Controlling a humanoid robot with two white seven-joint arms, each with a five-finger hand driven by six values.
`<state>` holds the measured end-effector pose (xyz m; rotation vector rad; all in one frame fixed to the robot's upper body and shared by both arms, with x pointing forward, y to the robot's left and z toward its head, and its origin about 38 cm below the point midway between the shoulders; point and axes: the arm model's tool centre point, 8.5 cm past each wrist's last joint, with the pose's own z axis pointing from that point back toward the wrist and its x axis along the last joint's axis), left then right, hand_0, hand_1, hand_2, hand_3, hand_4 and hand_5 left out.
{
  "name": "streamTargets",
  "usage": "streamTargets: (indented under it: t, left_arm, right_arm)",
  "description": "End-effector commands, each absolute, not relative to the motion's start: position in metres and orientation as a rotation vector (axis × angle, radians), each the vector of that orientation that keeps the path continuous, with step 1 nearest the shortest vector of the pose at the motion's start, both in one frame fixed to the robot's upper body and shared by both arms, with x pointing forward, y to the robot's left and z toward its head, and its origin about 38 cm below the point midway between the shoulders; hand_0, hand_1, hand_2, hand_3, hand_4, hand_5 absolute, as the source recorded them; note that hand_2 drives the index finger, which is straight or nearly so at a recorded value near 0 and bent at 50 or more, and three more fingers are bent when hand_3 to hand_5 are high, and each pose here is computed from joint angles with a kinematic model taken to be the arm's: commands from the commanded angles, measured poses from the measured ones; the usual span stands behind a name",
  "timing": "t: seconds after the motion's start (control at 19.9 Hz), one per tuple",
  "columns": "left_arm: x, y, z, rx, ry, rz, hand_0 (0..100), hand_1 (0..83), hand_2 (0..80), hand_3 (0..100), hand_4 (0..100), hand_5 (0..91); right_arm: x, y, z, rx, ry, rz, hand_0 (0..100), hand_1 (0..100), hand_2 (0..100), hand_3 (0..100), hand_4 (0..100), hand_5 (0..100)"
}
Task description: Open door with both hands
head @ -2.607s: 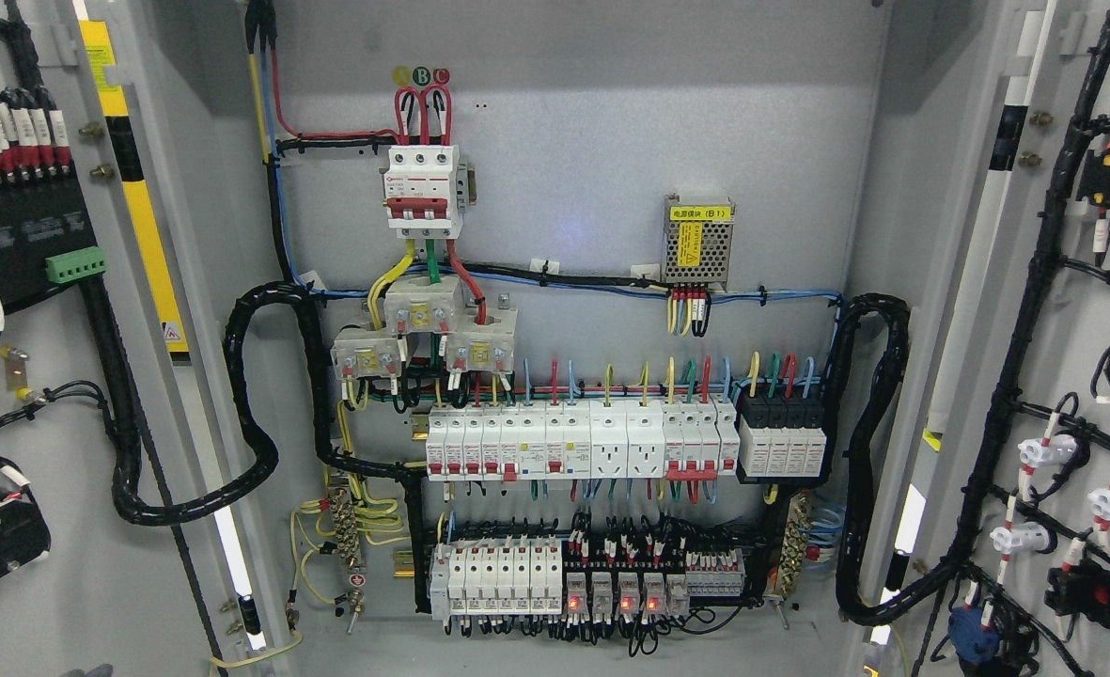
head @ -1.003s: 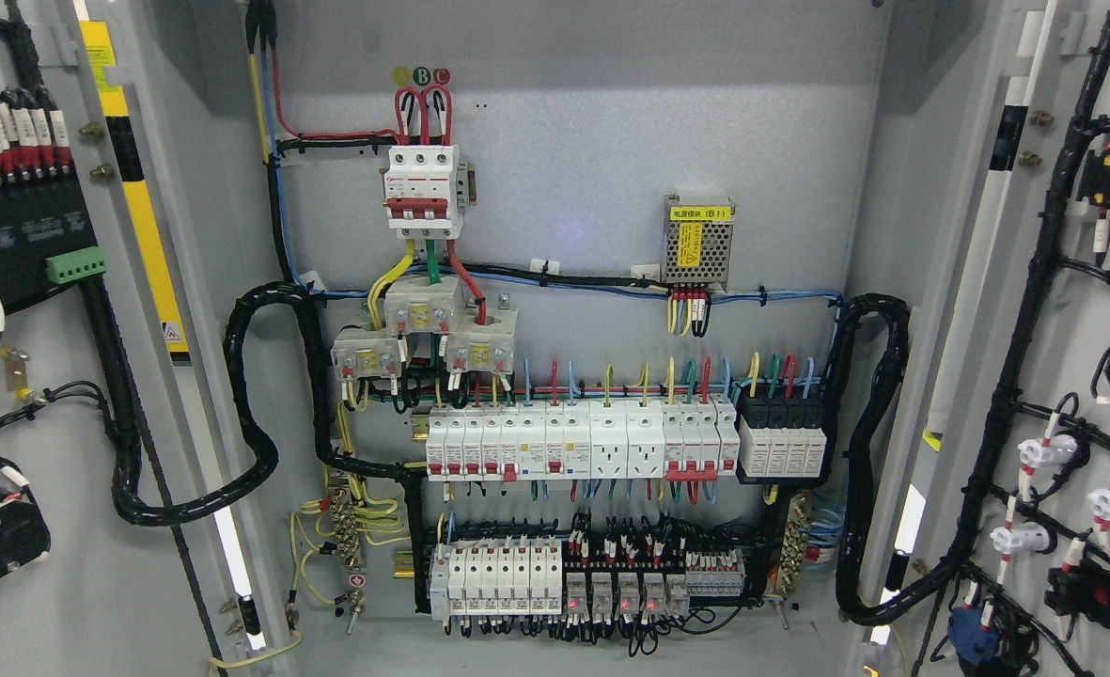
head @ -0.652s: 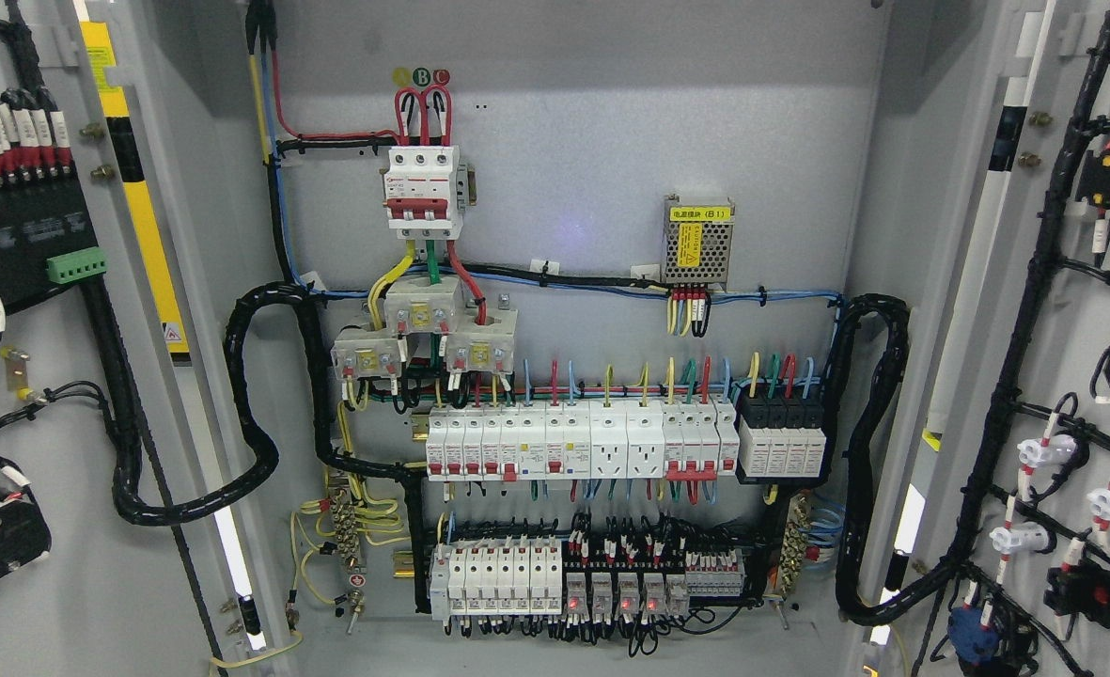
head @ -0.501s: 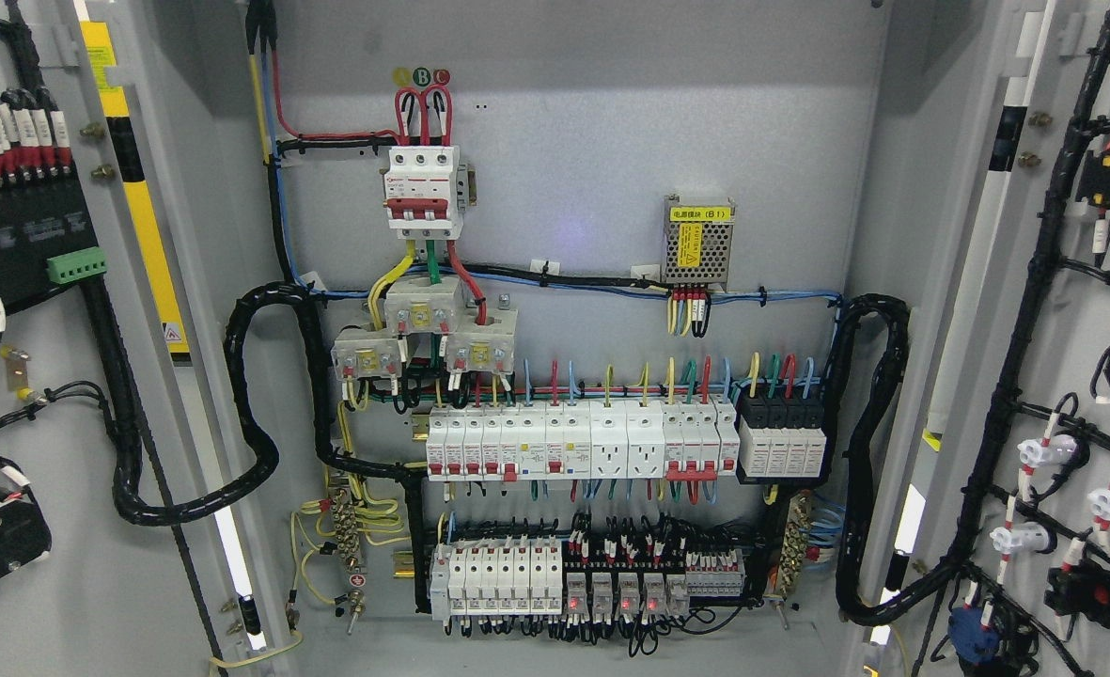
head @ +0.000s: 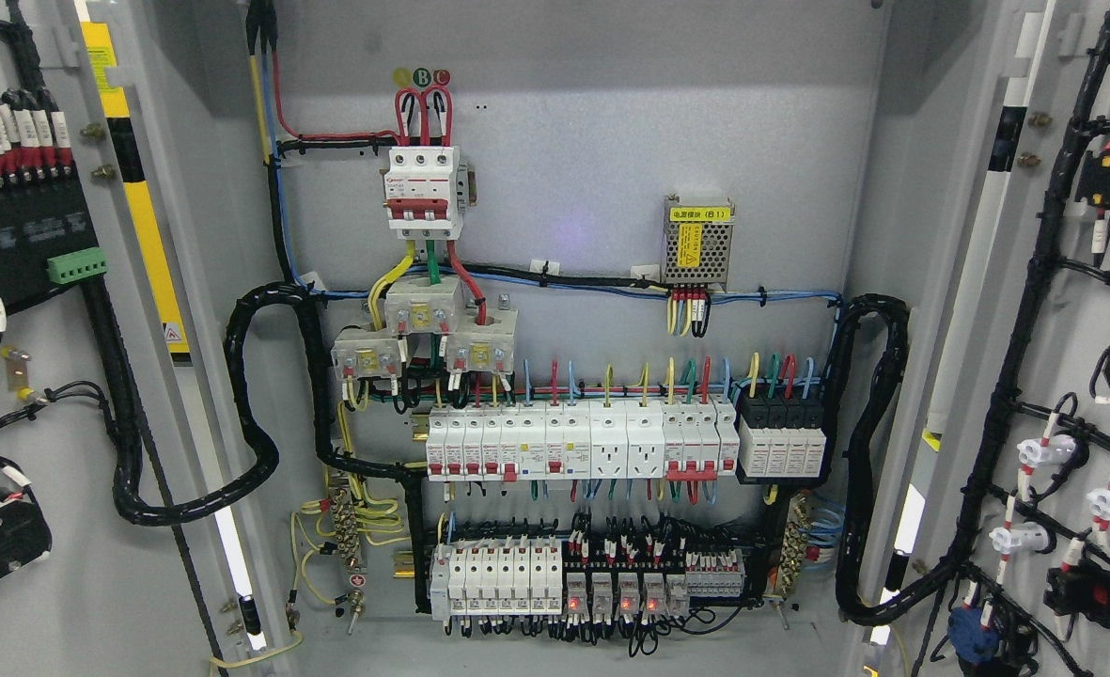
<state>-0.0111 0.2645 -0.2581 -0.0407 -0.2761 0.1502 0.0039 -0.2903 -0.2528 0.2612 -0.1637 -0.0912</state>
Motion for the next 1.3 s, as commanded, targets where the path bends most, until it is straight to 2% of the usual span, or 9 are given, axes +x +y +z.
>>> streamTargets:
  t: [0.0, 0.15, 1.25]
  left_arm:
    - [-0.05, 0.27, -0.258, -0.012, -0.154, 0.09, 12, 55.6, 0.0, 0, 0, 0.0]
    - [-0.05, 0.272, -0.258, -0.013, -0.148, 0.053, 12, 55.6, 0.0, 0, 0, 0.0]
    - [-0.041, 0.265, -0.259, -0.032, -0.169, 0.058, 12, 55.6, 0.0, 0, 0, 0.0]
  right_arm:
    - [-0.015, -0.291, -0.255, 0.225, -0.082, -0.117, 0, 50, 4, 0, 0, 0]
    - [-0.006, -0.289, -0.255, 0.226, -0.095, -0.117, 0, 50, 4, 0, 0, 0]
    - [0.009, -0.285, -0.257, 0.194, -0.117, -0.122, 0, 50, 4, 0, 0, 0]
